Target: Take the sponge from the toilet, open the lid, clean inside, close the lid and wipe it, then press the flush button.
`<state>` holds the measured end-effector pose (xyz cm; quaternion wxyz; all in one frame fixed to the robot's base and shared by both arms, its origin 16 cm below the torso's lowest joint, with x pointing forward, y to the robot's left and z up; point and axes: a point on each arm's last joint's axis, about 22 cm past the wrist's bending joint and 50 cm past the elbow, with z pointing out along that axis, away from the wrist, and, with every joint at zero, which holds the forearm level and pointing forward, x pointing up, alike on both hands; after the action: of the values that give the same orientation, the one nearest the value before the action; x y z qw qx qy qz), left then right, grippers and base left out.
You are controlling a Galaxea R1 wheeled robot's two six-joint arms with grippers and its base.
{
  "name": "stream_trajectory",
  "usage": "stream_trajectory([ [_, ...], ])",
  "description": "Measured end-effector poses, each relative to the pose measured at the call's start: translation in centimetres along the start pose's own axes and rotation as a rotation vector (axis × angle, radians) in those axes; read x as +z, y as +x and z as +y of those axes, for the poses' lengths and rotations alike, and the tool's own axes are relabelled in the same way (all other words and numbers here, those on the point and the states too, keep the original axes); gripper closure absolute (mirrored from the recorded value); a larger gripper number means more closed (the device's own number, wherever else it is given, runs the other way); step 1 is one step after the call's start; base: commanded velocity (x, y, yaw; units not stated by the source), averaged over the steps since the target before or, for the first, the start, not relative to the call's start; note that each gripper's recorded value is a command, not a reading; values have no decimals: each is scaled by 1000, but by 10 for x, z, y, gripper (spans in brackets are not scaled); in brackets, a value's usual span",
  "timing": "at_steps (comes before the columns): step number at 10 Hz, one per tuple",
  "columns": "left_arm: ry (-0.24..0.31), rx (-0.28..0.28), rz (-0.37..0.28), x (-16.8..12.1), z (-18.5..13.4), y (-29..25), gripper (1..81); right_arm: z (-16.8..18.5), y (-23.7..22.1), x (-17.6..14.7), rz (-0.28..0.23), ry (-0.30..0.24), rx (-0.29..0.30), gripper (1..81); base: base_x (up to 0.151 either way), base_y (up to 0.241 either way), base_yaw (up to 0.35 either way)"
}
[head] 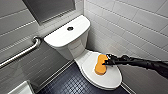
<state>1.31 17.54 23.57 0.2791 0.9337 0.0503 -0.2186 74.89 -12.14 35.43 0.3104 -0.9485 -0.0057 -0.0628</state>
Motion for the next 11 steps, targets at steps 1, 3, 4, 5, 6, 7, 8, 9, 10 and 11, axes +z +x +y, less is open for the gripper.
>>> stream_trajectory([
  [1, -4, 17, -3, 2, 3, 0, 10, 4, 12, -5, 18, -13, -3, 811, 0, 0, 0],
  [3, -7, 55, -2, 8, 9, -1, 10, 21, 47, -22, 78, -55, 5, 811, 0, 0, 0],
  [4, -4, 74, -1, 12, 11, -1, 10, 35, 43, -23, 77, -75, 27, 811, 0, 0, 0],
  [5, 3, 101, -3, 14, 9, -2, 10, 48, 30, -20, 71, -88, 55, 811, 0, 0, 0],
  [6, 6, 127, -2, 15, 9, -1, 10, 59, 24, -20, 82, -91, 87, 811, 0, 0, 0],
  [7, 7, 134, -1, 15, 8, -2, 10, 64, 20, -19, 101, -86, 117, 811, 0, 0, 0],
  [8, 8, 135, -2, 14, 8, -3, 10, 68, 18, -17, 123, -73, 151, 811, 0, 0, 0],
  [9, 8, 138, -2, 14, 8, -2, 10, 72, 16, -18, 142, -62, 183, 811, 0, 0, 0],
  [10, 8, 139, -2, 14, 8, -3, 10, 75, 15, -21, 148, -59, 192, 811, 0, 0, 0],
  [11, 7, 139, -1, 15, 9, -2, 10, 80, 8, -27, 142, -61, 201, 811, 0, 0, 0],
])
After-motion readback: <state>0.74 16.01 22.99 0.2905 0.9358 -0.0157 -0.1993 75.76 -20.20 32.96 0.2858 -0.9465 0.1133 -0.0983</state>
